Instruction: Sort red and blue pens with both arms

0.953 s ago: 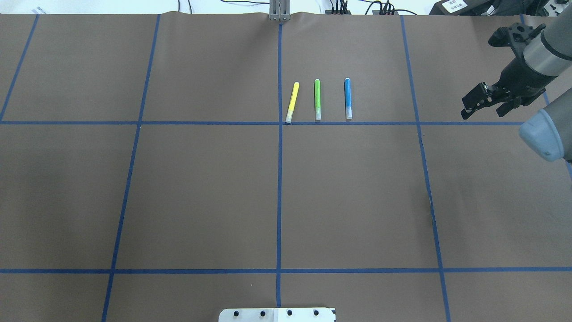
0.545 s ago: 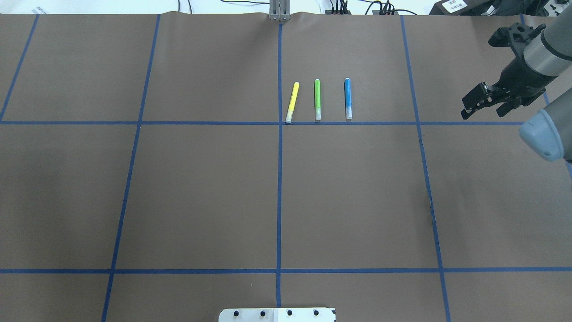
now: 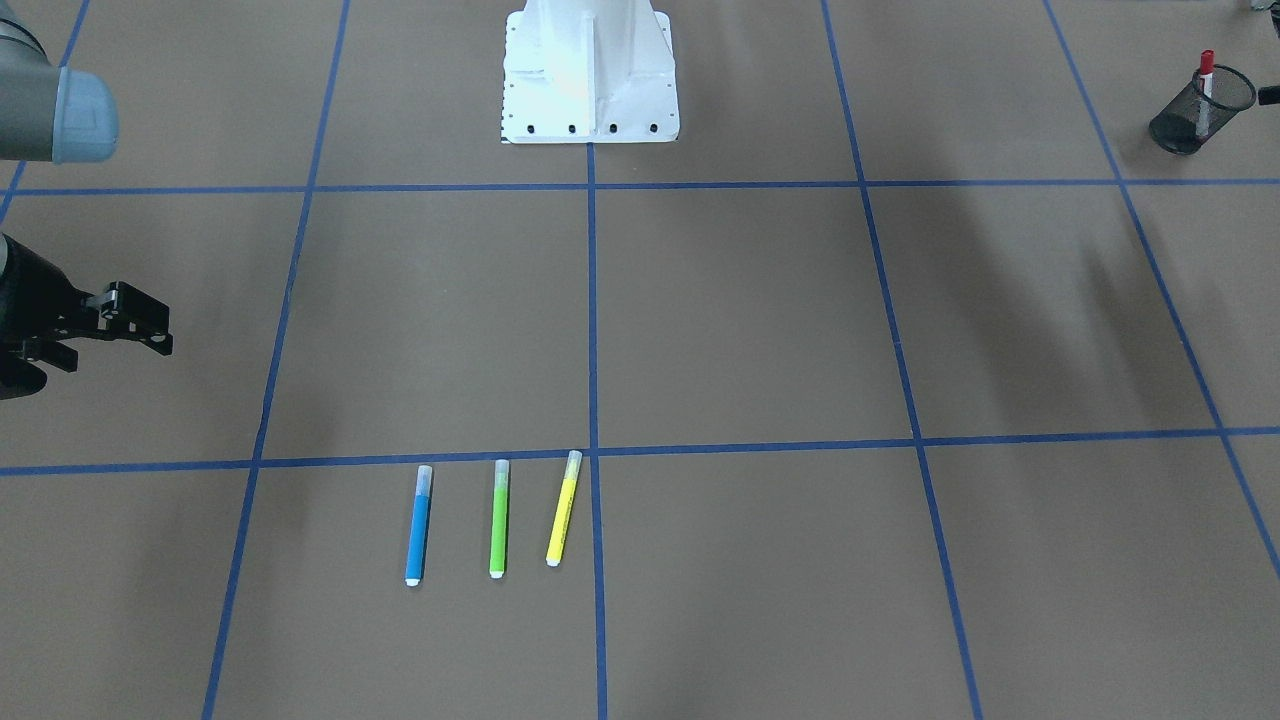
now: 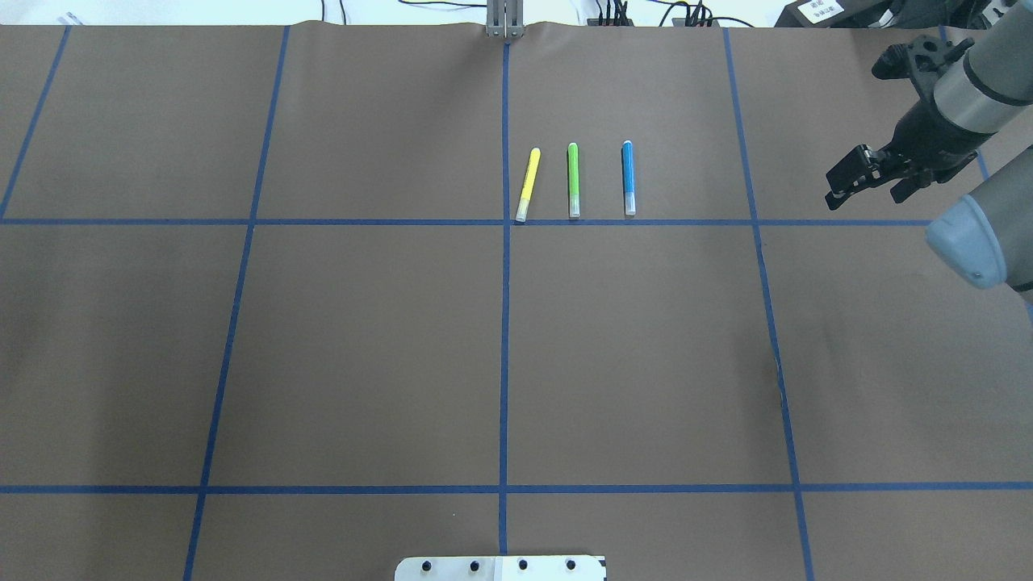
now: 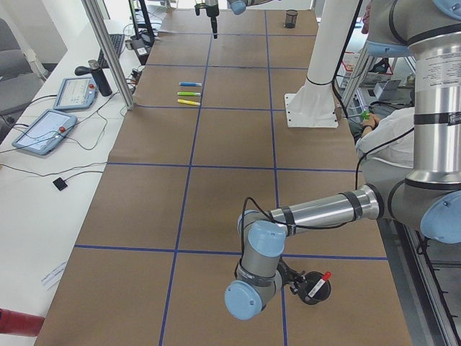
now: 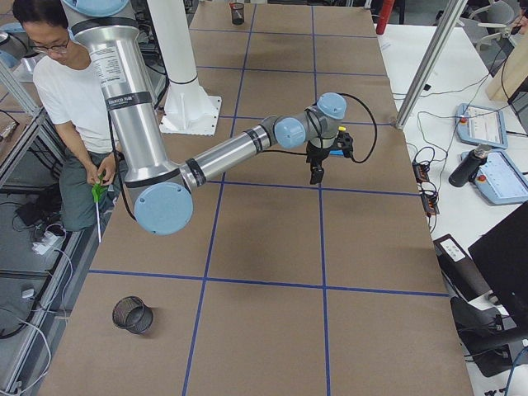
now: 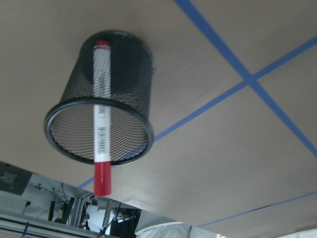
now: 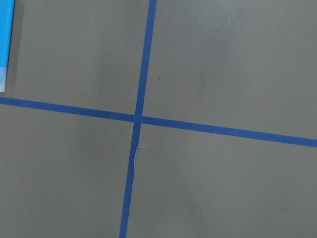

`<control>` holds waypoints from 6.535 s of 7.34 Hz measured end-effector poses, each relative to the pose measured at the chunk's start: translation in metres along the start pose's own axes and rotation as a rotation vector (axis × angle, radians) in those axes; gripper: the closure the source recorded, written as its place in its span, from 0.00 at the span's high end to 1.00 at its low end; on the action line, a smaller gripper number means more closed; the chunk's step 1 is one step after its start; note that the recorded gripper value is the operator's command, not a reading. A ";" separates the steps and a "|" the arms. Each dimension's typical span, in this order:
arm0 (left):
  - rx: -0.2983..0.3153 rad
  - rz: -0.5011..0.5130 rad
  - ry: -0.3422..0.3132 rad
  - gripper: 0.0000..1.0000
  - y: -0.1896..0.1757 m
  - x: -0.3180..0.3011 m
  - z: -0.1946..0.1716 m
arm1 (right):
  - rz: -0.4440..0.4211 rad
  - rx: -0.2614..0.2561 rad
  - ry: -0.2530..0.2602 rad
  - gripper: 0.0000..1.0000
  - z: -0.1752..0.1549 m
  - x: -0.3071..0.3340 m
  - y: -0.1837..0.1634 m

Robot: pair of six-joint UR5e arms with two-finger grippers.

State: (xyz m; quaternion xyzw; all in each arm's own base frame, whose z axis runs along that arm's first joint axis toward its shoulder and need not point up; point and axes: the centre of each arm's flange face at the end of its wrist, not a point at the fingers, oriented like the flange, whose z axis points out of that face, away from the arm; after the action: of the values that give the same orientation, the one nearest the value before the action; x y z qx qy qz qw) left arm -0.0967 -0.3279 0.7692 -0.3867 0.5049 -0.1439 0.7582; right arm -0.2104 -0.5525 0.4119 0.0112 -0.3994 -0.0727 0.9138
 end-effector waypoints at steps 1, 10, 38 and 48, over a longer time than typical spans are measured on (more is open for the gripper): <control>0.092 0.121 -0.004 1.00 -0.014 0.040 -0.027 | -0.012 0.008 0.001 0.99 -0.001 -0.013 -0.005; 0.595 0.760 -0.245 1.00 -0.071 0.314 -0.097 | 0.145 0.147 0.010 0.98 0.078 -0.160 -0.097; 0.609 0.720 -0.238 1.00 -0.062 0.338 -0.082 | 0.156 -0.002 0.270 0.00 0.053 0.302 0.047; 0.627 0.783 -0.229 1.00 -0.061 0.320 -0.067 | 0.202 -0.697 0.061 0.00 0.036 0.420 0.352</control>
State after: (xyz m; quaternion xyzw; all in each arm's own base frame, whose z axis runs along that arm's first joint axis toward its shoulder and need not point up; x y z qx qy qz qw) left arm -0.0012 -0.5922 0.5920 0.0641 0.4581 0.0498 0.8852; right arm 0.0888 -0.2627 0.7701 -0.3385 -0.3224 -0.1136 0.8767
